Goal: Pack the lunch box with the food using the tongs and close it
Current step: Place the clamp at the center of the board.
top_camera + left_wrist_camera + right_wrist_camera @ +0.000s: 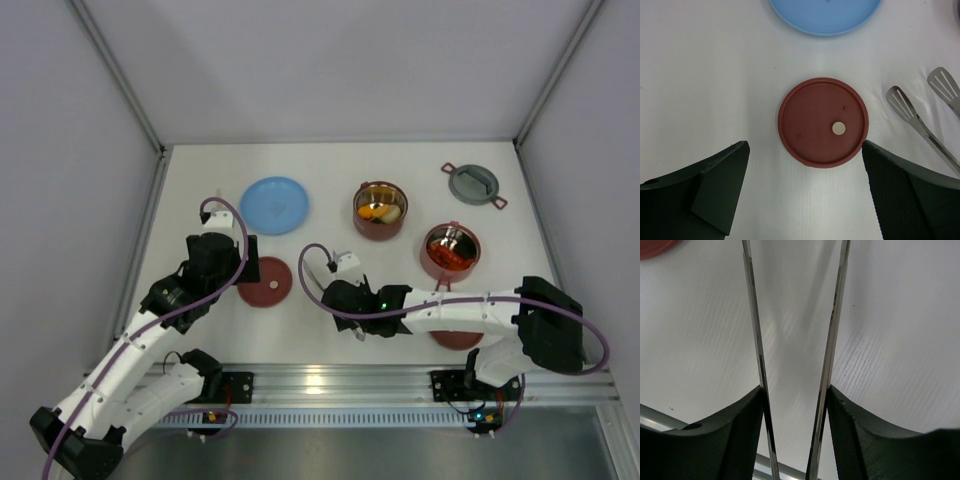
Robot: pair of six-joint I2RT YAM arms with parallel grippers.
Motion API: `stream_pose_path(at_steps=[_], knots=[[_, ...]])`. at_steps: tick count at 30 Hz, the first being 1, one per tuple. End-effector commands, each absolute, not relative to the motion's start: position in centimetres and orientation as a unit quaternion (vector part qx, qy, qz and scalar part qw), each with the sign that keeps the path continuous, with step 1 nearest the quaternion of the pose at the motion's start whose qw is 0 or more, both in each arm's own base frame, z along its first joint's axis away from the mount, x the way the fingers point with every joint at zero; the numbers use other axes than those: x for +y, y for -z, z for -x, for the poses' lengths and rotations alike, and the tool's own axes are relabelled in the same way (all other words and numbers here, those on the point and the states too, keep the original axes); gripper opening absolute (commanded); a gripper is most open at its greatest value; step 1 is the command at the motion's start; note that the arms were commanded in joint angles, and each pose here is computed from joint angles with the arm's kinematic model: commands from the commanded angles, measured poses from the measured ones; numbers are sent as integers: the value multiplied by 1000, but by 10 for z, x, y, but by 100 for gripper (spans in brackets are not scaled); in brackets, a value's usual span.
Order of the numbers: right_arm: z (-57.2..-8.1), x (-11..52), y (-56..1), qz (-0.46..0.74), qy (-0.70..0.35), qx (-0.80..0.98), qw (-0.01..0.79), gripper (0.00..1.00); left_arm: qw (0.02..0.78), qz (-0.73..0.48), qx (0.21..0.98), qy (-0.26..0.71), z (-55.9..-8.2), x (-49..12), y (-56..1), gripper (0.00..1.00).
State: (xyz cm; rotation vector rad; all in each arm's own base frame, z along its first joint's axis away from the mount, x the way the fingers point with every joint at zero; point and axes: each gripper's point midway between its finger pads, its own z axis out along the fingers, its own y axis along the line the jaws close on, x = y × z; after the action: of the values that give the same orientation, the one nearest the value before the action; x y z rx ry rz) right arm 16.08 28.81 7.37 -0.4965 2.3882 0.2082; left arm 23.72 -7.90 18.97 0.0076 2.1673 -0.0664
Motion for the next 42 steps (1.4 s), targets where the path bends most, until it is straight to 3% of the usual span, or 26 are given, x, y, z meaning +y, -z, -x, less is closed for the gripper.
stream_pose_path(at_steps=[1, 10, 22, 25, 28, 30, 35, 42], knots=[[-161, 311, -84, 177, -120, 907, 363, 51, 477, -1, 878, 24, -240, -78, -195, 99], [-160, 313, -77, 182, -112, 910, 356, 55, 477, -2, 879, 26, -239, -79, -195, 99], [-163, 315, -85, 184, -102, 909, 360, 76, 478, -2, 878, 26, -239, -79, -196, 99], [-169, 310, -102, 162, -94, 907, 376, 76, 480, -1, 877, 28, -239, -79, -197, 99], [-182, 281, -132, 115, -68, 903, 407, 75, 483, 0, 875, 28, -239, -78, -199, 99], [-193, 245, -147, 58, -53, 904, 421, 67, 485, 0, 874, 30, -238, -78, -200, 99], [-204, 158, -152, -75, -75, 903, 417, 64, 490, -1, 871, 37, -237, -79, -203, 99], [-179, 69, -121, -215, -56, 896, 385, 71, 498, -2, 866, 47, -235, -80, -209, 99]])
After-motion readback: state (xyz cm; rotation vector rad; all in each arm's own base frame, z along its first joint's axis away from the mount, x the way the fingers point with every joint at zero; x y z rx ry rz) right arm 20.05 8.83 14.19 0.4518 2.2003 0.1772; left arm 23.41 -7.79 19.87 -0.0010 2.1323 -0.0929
